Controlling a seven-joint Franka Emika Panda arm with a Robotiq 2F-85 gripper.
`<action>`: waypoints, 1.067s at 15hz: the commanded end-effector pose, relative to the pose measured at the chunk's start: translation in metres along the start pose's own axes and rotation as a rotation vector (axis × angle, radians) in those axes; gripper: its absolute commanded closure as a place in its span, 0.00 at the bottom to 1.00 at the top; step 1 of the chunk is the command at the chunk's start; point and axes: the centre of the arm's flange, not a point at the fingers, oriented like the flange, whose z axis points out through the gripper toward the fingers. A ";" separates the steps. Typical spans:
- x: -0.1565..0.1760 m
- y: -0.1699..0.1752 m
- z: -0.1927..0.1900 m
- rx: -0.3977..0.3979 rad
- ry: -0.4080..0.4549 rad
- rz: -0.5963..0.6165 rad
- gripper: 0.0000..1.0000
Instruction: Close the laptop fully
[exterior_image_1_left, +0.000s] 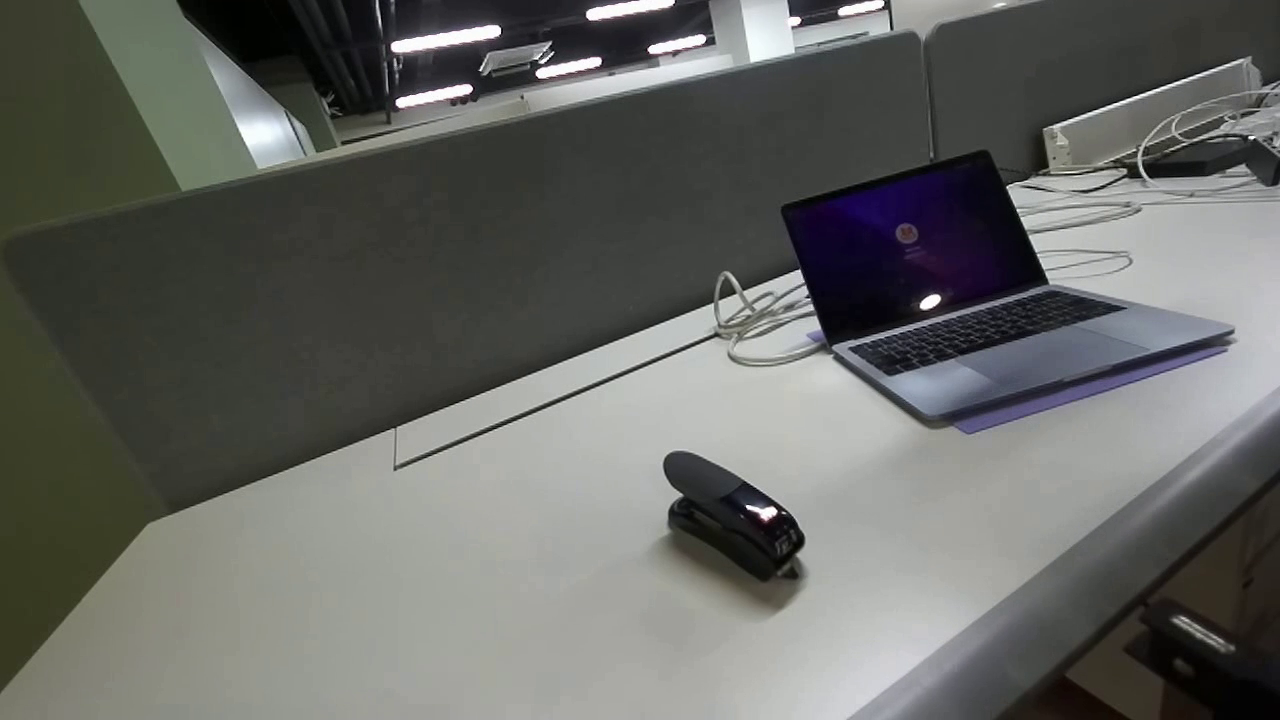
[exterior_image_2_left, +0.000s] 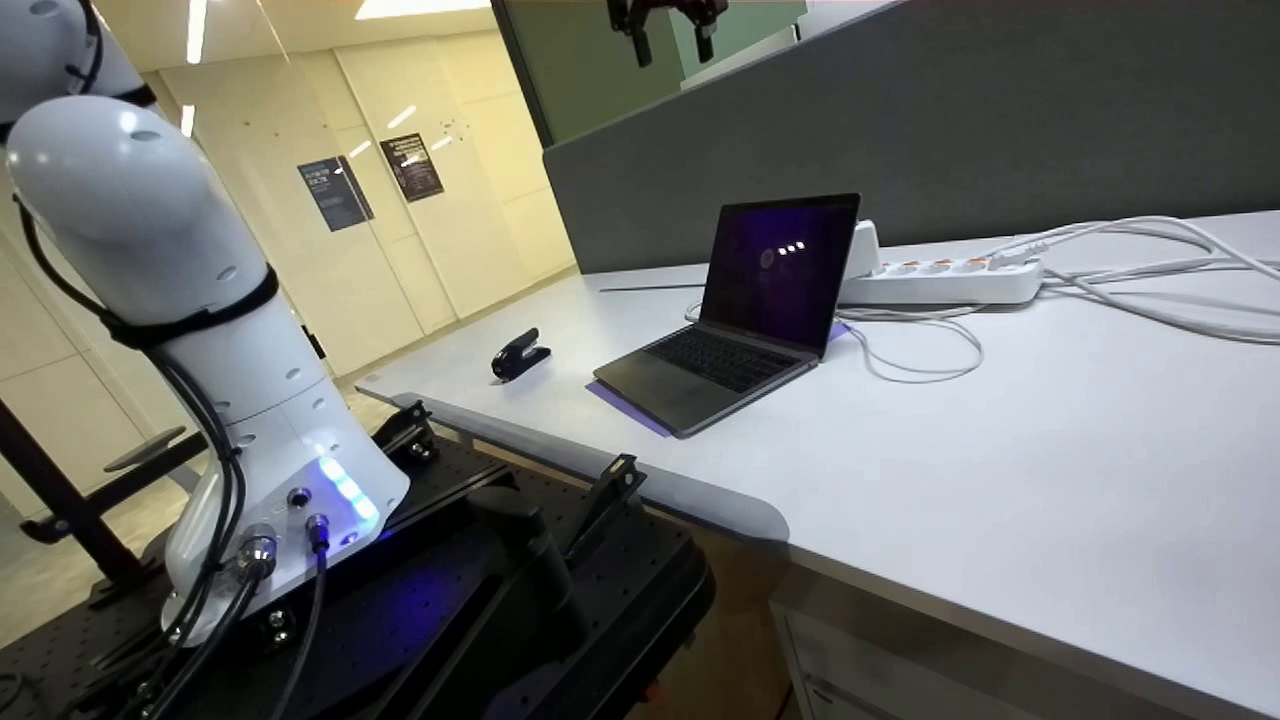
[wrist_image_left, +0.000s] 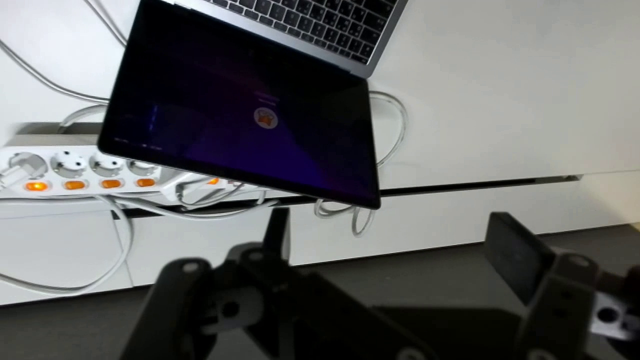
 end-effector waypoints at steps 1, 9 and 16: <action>0.024 0.039 0.012 -0.047 0.036 0.143 0.00; 0.076 0.085 0.076 -0.093 -0.038 0.212 0.00; 0.075 0.078 0.129 -0.104 -0.129 0.195 0.00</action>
